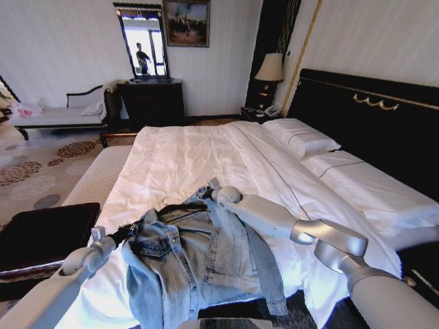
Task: Pick up the clothes from the bed and hang them on the clothes hanger.
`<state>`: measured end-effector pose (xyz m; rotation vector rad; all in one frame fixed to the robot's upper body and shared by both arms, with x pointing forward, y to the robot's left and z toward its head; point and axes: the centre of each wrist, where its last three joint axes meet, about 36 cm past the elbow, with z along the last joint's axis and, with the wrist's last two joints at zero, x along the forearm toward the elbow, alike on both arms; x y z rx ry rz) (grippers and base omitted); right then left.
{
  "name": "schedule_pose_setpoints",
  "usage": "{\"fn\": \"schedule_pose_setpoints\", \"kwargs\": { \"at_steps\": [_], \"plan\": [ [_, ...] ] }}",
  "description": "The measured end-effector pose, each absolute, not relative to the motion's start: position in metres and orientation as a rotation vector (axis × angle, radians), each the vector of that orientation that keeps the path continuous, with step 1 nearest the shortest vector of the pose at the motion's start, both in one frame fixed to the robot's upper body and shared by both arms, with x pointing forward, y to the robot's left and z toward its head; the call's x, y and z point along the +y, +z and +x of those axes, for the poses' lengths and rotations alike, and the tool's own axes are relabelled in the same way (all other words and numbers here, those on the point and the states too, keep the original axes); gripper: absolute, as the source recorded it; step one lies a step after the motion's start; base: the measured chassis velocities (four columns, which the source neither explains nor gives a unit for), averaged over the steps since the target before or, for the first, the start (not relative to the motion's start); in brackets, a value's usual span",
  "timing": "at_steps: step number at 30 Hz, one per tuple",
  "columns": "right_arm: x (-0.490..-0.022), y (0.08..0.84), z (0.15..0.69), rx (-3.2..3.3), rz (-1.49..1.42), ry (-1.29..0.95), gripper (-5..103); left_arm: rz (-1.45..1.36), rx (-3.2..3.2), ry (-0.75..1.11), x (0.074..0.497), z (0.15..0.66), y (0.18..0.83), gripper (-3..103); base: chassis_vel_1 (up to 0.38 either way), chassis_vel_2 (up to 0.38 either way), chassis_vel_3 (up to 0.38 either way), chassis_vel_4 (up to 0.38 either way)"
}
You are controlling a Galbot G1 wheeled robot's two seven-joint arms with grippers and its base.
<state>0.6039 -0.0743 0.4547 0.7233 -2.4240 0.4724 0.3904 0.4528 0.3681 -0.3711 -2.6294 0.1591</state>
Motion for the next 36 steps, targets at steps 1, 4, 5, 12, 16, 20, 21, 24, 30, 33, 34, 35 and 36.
{"fn": "schedule_pose_setpoints", "kwargs": {
  "at_steps": [1,4,5,12,16,20,21,24,30,33,34,35,36],
  "plan": [
    [-0.076,0.455,0.603,-2.421,0.719,0.476,58,-0.367,-2.63,0.161,0.452,0.39,0.367,0,0.0,0.0,0.0,0.0],
    [-0.077,0.456,0.601,-2.421,0.722,0.481,47,-0.355,-2.639,0.163,0.45,0.39,0.365,0,0.0,0.0,0.0,0.0],
    [-0.078,0.457,0.599,-2.422,0.727,0.481,42,-0.349,-2.644,0.164,0.45,0.39,0.365,0,0.0,0.0,0.0,0.0],
    [-0.082,0.467,0.582,-2.428,0.754,0.47,21,-0.287,-2.686,0.195,0.44,0.393,0.358,0,0.0,0.0,0.0,0.0],
    [-0.081,0.475,0.575,-2.446,0.758,0.461,5,-0.327,-2.697,0.19,0.43,0.393,0.358,0,0.0,0.0,0.0,0.0],
    [-0.079,0.493,0.572,-2.488,0.763,0.435,2,-0.377,-2.736,0.136,0.421,0.392,0.361,0,0.0,0.0,0.0,0.0],
    [-0.079,0.493,0.572,-2.488,0.763,0.435,2,-0.377,-2.736,0.136,0.421,0.392,0.361,0,0.0,0.0,0.0,0.0],
    [-0.082,0.512,0.563,-2.525,0.775,0.395,2,-0.399,-2.756,0.127,0.413,0.387,0.36,0,0.0,0.0,0.0,0.0],
    [-0.08,0.521,0.535,-2.495,0.822,0.336,2,-0.37,-2.776,0.116,0.408,0.385,0.351,0,0.0,0.0,0.0,0.0],
    [-0.074,0.51,0.52,-2.462,0.849,0.322,2,-0.335,-2.796,0.147,0.401,0.384,0.345,0,0.0,0.0,0.0,0.0],
    [-0.068,0.502,0.514,-2.442,0.86,0.308,2,-0.325,-2.807,0.155,0.397,0.383,0.343,0,0.0,0.0,0.0,0.0],
    [-0.066,0.5,0.512,-2.437,0.864,0.303,2,-0.322,-2.81,0.158,0.396,0.382,0.343,0,0.0,0.0,0.0,0.0],
    [-0.061,0.495,0.508,-2.427,0.874,0.294,2,-0.314,-2.816,0.163,0.393,0.381,0.342,0,0.0,0.0,0.0,0.0]
  ]
}}
